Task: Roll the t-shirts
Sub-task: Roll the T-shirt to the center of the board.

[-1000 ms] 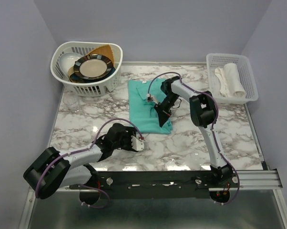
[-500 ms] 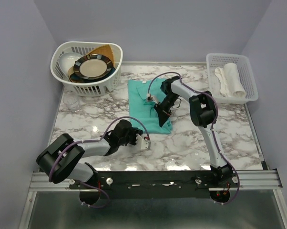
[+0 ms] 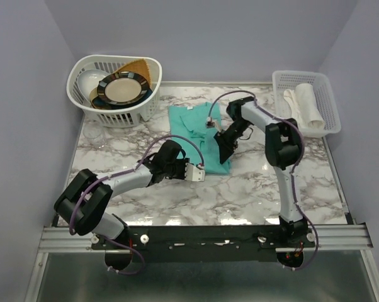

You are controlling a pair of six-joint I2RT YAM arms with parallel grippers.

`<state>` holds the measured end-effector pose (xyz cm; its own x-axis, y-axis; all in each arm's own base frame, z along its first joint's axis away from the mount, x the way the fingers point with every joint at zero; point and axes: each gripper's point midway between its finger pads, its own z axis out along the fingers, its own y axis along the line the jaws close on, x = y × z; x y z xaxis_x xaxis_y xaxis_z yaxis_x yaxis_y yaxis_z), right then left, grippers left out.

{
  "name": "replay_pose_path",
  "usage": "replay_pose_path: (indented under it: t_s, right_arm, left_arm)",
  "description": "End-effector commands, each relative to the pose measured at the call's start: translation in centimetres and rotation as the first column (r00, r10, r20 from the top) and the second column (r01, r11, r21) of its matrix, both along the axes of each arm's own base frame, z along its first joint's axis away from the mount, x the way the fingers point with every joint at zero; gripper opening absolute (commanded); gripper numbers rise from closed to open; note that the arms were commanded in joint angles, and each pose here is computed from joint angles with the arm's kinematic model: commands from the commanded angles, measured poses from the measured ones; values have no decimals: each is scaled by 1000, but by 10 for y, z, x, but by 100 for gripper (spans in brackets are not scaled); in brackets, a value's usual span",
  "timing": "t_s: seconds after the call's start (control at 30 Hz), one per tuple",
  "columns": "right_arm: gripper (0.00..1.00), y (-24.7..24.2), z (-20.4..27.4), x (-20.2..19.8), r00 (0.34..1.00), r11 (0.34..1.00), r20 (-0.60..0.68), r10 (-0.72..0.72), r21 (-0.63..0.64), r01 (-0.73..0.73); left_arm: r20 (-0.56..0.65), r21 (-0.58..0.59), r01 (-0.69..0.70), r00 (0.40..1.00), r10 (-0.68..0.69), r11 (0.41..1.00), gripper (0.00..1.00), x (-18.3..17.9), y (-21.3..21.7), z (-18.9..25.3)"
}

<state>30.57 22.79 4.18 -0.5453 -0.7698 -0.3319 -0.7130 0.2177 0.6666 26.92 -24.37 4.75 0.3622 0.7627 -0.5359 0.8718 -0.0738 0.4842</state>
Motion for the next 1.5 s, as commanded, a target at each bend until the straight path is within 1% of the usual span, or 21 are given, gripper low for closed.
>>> replay_pose_path:
  t_s: [0.0,0.03,0.07,0.1,0.13,0.17,0.2,0.27,0.3,0.33,0.43,0.5,0.53,0.63,0.87,1.0,1.07,1.1,1.2,1.37,1.47]
  right_arm:
    - [55,-35,47,23,943,995,323,-75,82,51]
    - [56,-33,74,38,865,991,494,-90,134,27]
    - [57,-40,56,15,868,992,490,-85,124,27]
    - [58,-41,59,13,835,990,543,-90,139,16]
    - [59,-36,60,18,775,986,627,-87,164,-22]
    - [61,-34,82,13,695,981,714,-83,182,-70]
    - [63,-40,58,-6,695,987,717,-43,140,-83]
    - [64,-22,75,-11,548,973,837,-17,139,-182]
    - [64,-18,73,-17,518,971,855,-10,132,-199]
    - [64,-11,64,-24,477,967,879,1,120,-224]
    - [64,2,59,-35,400,955,916,20,100,-278]
    - [64,5,55,-35,360,954,932,32,79,-289]
    - [64,10,57,-32,320,953,947,29,71,-295]
    - [65,13,51,-31,287,950,957,41,52,-308]
    - [65,18,45,-27,251,950,966,57,25,-310]
    - [70,20,26,-33,282,940,953,113,-11,-340]
    - [70,22,23,-36,296,934,946,133,-20,-358]
    - [73,23,18,-37,310,934,940,139,-21,-357]
    - [74,26,13,-37,321,930,934,156,-30,-366]
    - [76,27,6,-25,305,939,935,182,-74,-335]
    - [72,24,0,-6,274,953,941,201,-124,-275]
  left_arm:
    - [-256,-34,-1,967,-7,999,0,-28,2,-2]
    - [-273,-36,-10,962,0,999,0,-24,-1,2]
    - [-304,-45,-9,953,-5,999,0,-25,-3,2]
    - [-338,-35,-23,941,10,999,0,-25,2,1]
    - [-351,-44,-26,936,9,999,0,-21,0,4]
    - [-374,-61,-32,927,7,998,0,-19,-1,7]
    - [-411,-56,-59,911,31,997,0,-19,2,7]
    - [-446,-72,-98,893,56,993,0,-8,3,12]
    - [-482,-77,-110,874,60,991,0,-10,3,13]
    - [-490,-86,-126,869,68,988,0,-3,3,17]
    - [-510,-110,-132,858,57,985,0,1,1,24]
    - [-541,-112,-137,839,56,984,0,0,2,27]
    - [-566,-121,-136,824,44,983,0,-1,-1,27]
    - [-599,-125,-141,800,39,982,0,0,-3,31]
    - [-610,-133,-149,791,38,980,0,1,-5,33]
    - [-642,-146,-168,766,36,975,0,0,-7,35]
    - [-653,-148,-179,757,39,973,0,2,-7,35]
    - [-656,-152,-183,753,39,971,0,3,-7,35]
    - [-671,-158,-198,740,41,967,0,5,-7,36]
    - [-699,-179,-215,715,30,960,0,9,-7,41]
    - [-708,-183,-220,706,27,958,0,10,-2,42]
